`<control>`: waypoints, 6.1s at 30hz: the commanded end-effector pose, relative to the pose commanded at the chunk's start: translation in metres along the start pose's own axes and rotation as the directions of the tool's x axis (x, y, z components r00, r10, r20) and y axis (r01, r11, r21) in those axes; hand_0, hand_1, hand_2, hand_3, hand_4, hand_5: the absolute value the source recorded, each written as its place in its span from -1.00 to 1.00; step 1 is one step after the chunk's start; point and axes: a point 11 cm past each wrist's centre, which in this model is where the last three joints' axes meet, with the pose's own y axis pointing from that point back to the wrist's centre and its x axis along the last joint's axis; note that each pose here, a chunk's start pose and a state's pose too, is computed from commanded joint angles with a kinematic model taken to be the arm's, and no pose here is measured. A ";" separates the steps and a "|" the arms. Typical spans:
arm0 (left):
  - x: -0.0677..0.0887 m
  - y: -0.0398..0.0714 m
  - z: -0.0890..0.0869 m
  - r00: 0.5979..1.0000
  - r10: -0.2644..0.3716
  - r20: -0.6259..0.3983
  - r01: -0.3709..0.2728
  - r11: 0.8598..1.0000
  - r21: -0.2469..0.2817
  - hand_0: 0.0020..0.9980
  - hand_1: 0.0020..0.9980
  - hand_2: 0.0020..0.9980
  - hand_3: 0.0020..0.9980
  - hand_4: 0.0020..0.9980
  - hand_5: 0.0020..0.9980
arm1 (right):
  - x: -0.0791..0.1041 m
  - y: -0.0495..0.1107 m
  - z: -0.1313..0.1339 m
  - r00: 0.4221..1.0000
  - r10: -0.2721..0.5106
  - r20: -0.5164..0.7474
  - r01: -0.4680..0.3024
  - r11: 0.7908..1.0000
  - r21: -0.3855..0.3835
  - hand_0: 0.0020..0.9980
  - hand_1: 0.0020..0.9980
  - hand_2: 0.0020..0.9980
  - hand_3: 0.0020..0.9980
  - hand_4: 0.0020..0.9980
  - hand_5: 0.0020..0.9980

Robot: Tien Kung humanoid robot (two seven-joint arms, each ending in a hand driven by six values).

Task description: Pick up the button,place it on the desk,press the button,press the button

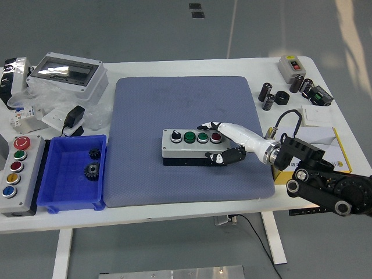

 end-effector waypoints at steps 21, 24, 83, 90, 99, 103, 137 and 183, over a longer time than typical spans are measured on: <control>-0.001 0.000 -0.001 1.000 -0.002 0.010 0.002 1.000 0.005 0.26 0.23 0.10 0.18 0.20 -0.54 | 0.009 0.002 0.003 1.000 -0.016 0.022 0.016 1.000 -0.004 1.00 0.90 0.86 1.00 -0.01 -0.96; -0.001 0.000 -0.001 1.000 -0.002 0.010 0.002 1.000 0.006 0.26 0.23 0.10 0.18 0.20 -0.55 | 0.012 0.004 0.002 0.999 -0.020 0.037 0.020 1.000 -0.001 1.00 0.90 0.87 1.00 0.01 -0.95; 0.002 -0.001 -0.006 1.000 0.009 0.007 -0.009 1.000 0.025 0.27 0.23 0.08 0.18 0.20 -0.58 | 0.066 0.032 -0.027 0.962 -0.269 0.046 0.270 0.917 -0.293 -0.98 -0.79 -0.48 0.73 -0.53 -0.84; 0.002 -0.001 -0.006 1.000 0.009 0.007 -0.009 1.000 0.025 0.26 0.23 0.08 0.17 0.20 -0.57 | 0.063 0.031 -0.026 0.960 -0.276 0.054 0.279 0.914 -0.295 -0.99 -0.82 -0.52 0.67 -0.59 -0.84; 0.003 -0.001 -0.005 1.000 0.010 0.008 -0.010 1.000 0.023 0.27 0.23 0.08 0.18 0.20 -0.56 | 0.059 0.027 -0.025 0.959 -0.277 0.061 0.283 0.913 -0.295 -0.99 -0.82 -0.53 0.66 -0.60 -0.83; 0.003 0.000 -0.004 1.000 0.010 0.009 -0.010 1.000 0.022 0.26 0.22 0.08 0.18 0.20 -0.56 | 0.055 0.025 -0.024 0.957 -0.282 0.064 0.288 0.910 -0.299 -0.99 -0.82 -0.54 0.65 -0.60 -0.82; -0.004 0.000 -0.003 1.000 -0.003 0.006 0.003 1.000 0.016 0.26 0.23 0.08 0.18 0.21 -0.55 | 0.092 0.045 0.001 0.831 0.251 0.496 -0.227 0.968 -0.109 -1.00 -0.83 -0.55 0.58 -0.58 -0.81; -0.002 -0.001 -0.009 1.000 0.000 -0.003 0.000 1.000 0.023 0.27 0.23 0.09 0.18 0.21 -0.55 | 0.091 0.080 0.043 0.376 0.550 0.746 -0.663 0.722 -0.198 0.48 0.49 0.52 0.48 0.29 -0.41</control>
